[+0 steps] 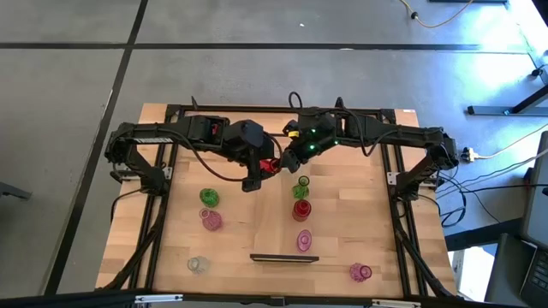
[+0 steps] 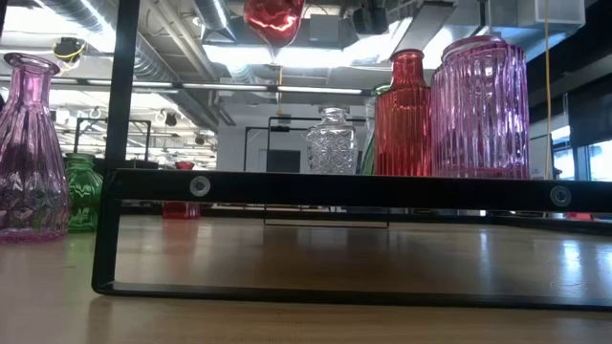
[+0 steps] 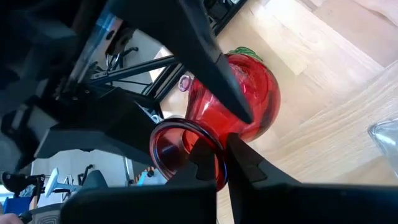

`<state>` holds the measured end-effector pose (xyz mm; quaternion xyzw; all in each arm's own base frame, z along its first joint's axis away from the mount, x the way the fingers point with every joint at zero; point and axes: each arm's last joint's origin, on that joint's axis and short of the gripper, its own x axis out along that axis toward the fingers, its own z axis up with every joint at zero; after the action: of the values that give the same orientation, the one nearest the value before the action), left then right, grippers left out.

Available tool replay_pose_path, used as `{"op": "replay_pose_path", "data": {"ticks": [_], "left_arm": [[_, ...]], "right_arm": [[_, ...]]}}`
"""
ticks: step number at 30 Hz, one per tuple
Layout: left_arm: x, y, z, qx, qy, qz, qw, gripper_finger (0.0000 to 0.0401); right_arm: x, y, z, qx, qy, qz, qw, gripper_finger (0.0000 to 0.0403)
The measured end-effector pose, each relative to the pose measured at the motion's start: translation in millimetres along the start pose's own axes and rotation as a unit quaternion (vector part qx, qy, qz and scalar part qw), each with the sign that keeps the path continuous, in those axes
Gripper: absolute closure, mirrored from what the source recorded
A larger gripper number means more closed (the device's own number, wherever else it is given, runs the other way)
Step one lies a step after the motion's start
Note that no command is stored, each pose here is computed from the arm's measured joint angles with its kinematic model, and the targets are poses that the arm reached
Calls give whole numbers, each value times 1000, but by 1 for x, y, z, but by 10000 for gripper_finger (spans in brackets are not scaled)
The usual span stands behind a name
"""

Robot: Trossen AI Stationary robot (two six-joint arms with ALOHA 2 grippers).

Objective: Sort vases onto shelf
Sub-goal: Put the bottom red vase aligned with the other red vase on the shelf

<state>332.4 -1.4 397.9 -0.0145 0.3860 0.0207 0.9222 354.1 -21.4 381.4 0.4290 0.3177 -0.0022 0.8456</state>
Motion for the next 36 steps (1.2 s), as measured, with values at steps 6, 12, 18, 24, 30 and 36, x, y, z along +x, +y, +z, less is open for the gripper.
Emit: {"op": "replay_pose_path", "data": {"ticks": [6, 12, 18, 24, 30, 36], "left_arm": [[2, 0, 1, 0, 0, -1, 1000, 235], [2, 0, 1, -5, -2, 3, 1000, 277], [2, 0, 1, -15, -1, 4, 1000, 277], [1, 1, -3, -23, 17, 7, 1000, 277], [0, 2, -6, -27, 30, 21, 999, 277], [1, 4, -14, -30, 75, 25, 996, 277]], "right_arm": [[0, 1, 0, -1, 4, 6, 1000, 403], [0, 1, -1, 2, 6, 5, 1000, 400], [0, 1, 0, -12, 0, 1, 1000, 381], [0, 2, 2, -17, -13, 5, 1000, 353], [0, 2, 2, -19, -18, 5, 1000, 332], [-4, 4, 3, -22, -24, 10, 999, 321]]}}
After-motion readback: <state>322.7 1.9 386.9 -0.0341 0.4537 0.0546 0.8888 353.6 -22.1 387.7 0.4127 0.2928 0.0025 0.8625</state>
